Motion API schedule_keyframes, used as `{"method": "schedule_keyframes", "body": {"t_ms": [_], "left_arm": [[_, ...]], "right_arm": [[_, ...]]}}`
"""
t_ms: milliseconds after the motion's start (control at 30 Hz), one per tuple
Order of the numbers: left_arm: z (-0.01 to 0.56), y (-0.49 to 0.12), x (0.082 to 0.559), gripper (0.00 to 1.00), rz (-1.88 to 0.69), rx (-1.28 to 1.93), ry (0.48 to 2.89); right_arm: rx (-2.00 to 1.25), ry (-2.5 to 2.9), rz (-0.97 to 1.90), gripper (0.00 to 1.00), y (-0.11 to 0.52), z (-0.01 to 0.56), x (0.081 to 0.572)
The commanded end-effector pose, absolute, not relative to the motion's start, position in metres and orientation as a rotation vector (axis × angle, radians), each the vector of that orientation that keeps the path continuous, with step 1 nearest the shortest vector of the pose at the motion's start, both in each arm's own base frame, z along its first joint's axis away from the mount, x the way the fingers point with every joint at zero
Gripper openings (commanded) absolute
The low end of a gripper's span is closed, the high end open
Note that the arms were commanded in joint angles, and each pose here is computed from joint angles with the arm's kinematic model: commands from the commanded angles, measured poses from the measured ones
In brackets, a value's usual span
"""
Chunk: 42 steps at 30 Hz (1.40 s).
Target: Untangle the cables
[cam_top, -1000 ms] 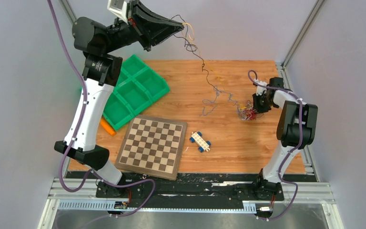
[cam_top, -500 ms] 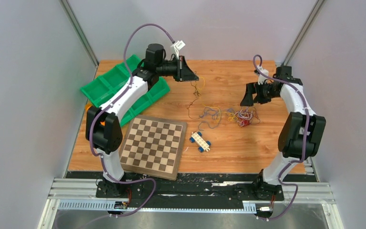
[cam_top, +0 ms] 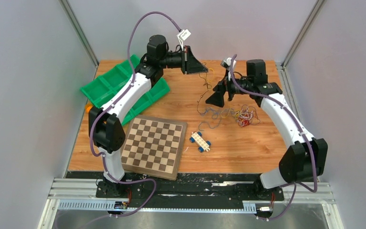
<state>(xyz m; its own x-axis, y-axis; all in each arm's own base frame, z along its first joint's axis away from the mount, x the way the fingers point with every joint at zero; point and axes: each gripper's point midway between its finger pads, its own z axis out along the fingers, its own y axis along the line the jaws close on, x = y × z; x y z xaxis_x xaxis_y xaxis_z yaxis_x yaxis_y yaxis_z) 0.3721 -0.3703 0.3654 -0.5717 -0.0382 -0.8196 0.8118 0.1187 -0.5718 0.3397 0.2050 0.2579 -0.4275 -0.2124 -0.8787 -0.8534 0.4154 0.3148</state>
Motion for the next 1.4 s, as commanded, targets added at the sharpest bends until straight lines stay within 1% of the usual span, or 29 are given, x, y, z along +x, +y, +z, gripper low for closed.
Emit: {"method": "schedule_keyframes", "body": {"t_ms": [0, 67, 100, 133, 167, 200, 233, 267, 300, 333, 367, 400, 433, 467, 500, 533, 567, 600, 633, 667, 700, 733, 767, 800, 967, 1067, 1167, 1367], "left_arm": [[0.387, -0.375, 0.355, 0.0, -1.632, 0.79, 1.625], [0.388, -0.375, 0.352, 0.0, -1.659, 0.78, 1.629], [0.388, -0.375, 0.352, 0.0, -1.664, 0.779, 1.62], [0.389, -0.376, 0.351, 0.0, -1.678, 0.77, 1.626], [0.389, -0.376, 0.352, 0.01, -1.68, 0.769, 1.622], [0.39, -0.376, 0.352, 0.02, -1.676, 0.771, 1.618], [0.394, -0.374, 0.353, 0.06, -1.666, 0.77, 1.618], [0.397, -0.368, 0.356, 0.1, -1.637, 0.769, 1.615], [0.405, -0.363, 0.36, 0.17, -1.605, 0.757, 1.598], [0.413, -0.351, 0.366, 0.22, -1.558, 0.745, 1.578], [0.417, -0.344, 0.374, 0.37, -1.516, 0.711, 1.573], [0.421, -0.329, 0.383, 0.46, -1.459, 0.688, 1.57], [0.418, -0.321, 0.393, 0.61, -1.411, 0.641, 1.586], [0.411, -0.307, 0.401, 0.66, -1.357, 0.618, 1.605], [0.403, -0.3, 0.408, 0.77, -1.314, 0.579, 1.63], [0.386, -0.291, 0.409, 0.82, -1.266, 0.575, 1.664], [0.374, -0.287, 0.413, 0.91, -1.2, 0.597, 1.665], [0.351, -0.287, 0.407, 0.93, -1.187, 0.606, 1.718], [0.336, -0.286, 0.41, 0.94, -1.118, 0.643, 1.725], [0.308, -0.292, 0.401, 0.94, -1.104, 0.666, 1.802], [0.292, -0.292, 0.404, 0.93, -1.027, 0.703, 1.819], [0.264, -0.303, 0.393, 0.91, -1.018, 0.746, 1.895], [0.248, -0.304, 0.395, 0.9, -0.948, 0.783, 1.914], [0.226, -0.317, 0.383, 0.88, -0.95, 0.84, 1.962], [0.164, -0.36, 0.36, 0.85, -0.874, 1.04, 1.989], [0.151, -0.38, 0.362, 0.84, -0.86, 1.078, 1.982], [0.135, -0.397, 0.368, 0.82, -0.901, 1.102, 1.973], [0.128, -0.423, 0.373, 0.71, -0.994, 1.192, 1.878]], "right_arm": [[-0.905, 1.629, 0.887, 1.0, 0.227, 0.305, 0.358], [-0.906, 1.607, 0.871, 1.0, 0.239, 0.304, 0.362], [-0.898, 1.615, 0.851, 0.94, 0.243, 0.3, 0.367], [-0.881, 1.632, 0.824, 0.81, 0.245, 0.296, 0.374], [-0.85, 1.658, 0.795, 0.62, 0.244, 0.292, 0.384], [-0.822, 1.681, 0.776, 0.39, 0.241, 0.289, 0.391], [-0.794, 1.701, 0.762, 0.18, 0.236, 0.288, 0.398], [-0.767, 1.713, 0.753, 0.03, 0.227, 0.29, 0.402], [-0.742, 1.716, 0.751, 0.0, 0.218, 0.293, 0.404], [-0.713, 1.716, 0.744, 0.0, 0.207, 0.297, 0.406], [-0.688, 1.711, 0.733, 0.0, 0.196, 0.302, 0.408], [-0.66, 1.71, 0.717, 0.0, 0.184, 0.306, 0.41], [-0.634, 1.703, 0.701, 0.0, 0.172, 0.312, 0.412], [-0.611, 1.703, 0.694, 0.0, 0.162, 0.315, 0.413], [-0.584, 1.705, 0.692, 0.0, 0.151, 0.317, 0.415], [-0.558, 1.712, 0.694, 0.0, 0.141, 0.318, 0.415], [-0.534, 1.72, 0.698, 0.0, 0.133, 0.317, 0.416], [-0.517, 1.731, 0.703, 0.0, 0.126, 0.313, 0.417], [-0.509, 1.742, 0.707, 0.0, 0.124, 0.309, 0.417], [-0.47, 1.76, 0.683, 0.0, 0.11, 0.304, 0.421], [-0.446, 1.78, 0.672, 0.0, 0.103, 0.297, 0.423], [-0.425, 1.794, 0.655, 0.0, 0.097, 0.292, 0.425], [-0.399, 1.807, 0.635, 0.0, 0.089, 0.288, 0.428], [-0.375, 1.818, 0.614, 0.0, 0.081, 0.285, 0.431], [-0.195, 1.872, 0.536, 0.0, 0.043, 0.273, 0.447], [-0.168, 1.887, 0.539, 0.0, 0.034, 0.267, 0.45], [-0.169, 1.899, 0.557, 0.0, 0.032, 0.26, 0.447], [-0.181, 1.926, 0.563, 0.0, 0.031, 0.244, 0.443]]}}
